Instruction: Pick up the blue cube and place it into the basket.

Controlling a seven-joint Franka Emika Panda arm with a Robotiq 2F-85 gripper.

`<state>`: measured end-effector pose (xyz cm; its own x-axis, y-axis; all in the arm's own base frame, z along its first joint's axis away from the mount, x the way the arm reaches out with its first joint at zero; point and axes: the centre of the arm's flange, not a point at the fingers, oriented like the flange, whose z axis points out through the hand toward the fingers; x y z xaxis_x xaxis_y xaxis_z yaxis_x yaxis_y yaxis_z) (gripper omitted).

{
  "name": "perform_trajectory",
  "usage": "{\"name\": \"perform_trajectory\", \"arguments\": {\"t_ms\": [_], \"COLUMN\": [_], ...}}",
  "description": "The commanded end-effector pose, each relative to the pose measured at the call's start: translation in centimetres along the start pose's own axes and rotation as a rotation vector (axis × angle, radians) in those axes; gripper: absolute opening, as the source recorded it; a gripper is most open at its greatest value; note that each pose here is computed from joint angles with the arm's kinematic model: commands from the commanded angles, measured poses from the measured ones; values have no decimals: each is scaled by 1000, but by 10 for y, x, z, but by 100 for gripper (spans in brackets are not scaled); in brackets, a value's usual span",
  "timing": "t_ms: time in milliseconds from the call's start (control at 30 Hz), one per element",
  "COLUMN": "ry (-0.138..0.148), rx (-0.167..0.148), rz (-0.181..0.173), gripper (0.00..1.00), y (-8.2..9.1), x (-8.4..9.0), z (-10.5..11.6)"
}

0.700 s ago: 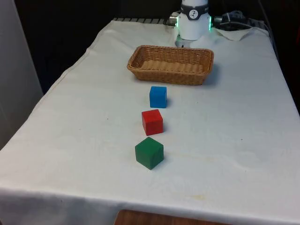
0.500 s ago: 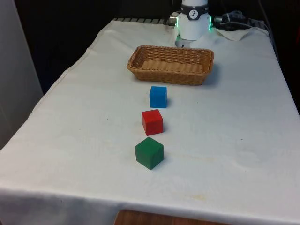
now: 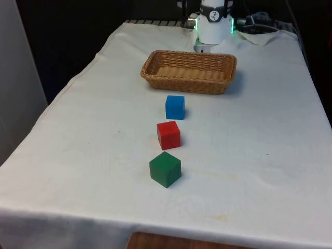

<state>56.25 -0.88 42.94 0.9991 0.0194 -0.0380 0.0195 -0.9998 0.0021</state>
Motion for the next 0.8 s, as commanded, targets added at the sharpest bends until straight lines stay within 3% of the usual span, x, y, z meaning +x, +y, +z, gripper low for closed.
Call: {"name": "perform_trajectory", "arguments": {"t_ms": [0,33,167,233,267,300,433,600,633,667,767], "ry": [4,27,49,56,42,59,78,92,80,96,105], "rx": [-2,-6,-7,-6,-3,-6,-6,-2,-9,-1,7], "rz": [-1,-3,-8,-9,-7,-10,-16,-23,-21,-24,-29], "gripper": [100,100,100,100,100,100,100,100,100,100,100], "y": [2,8,20,26,23,29,43,57,54,59,70], "x": [-1,-5,-10,-13,-11,-13,-18,-21,-21,-22,-25], "z": [2,2,11,15,14,17,27,38,38,41,51]}}
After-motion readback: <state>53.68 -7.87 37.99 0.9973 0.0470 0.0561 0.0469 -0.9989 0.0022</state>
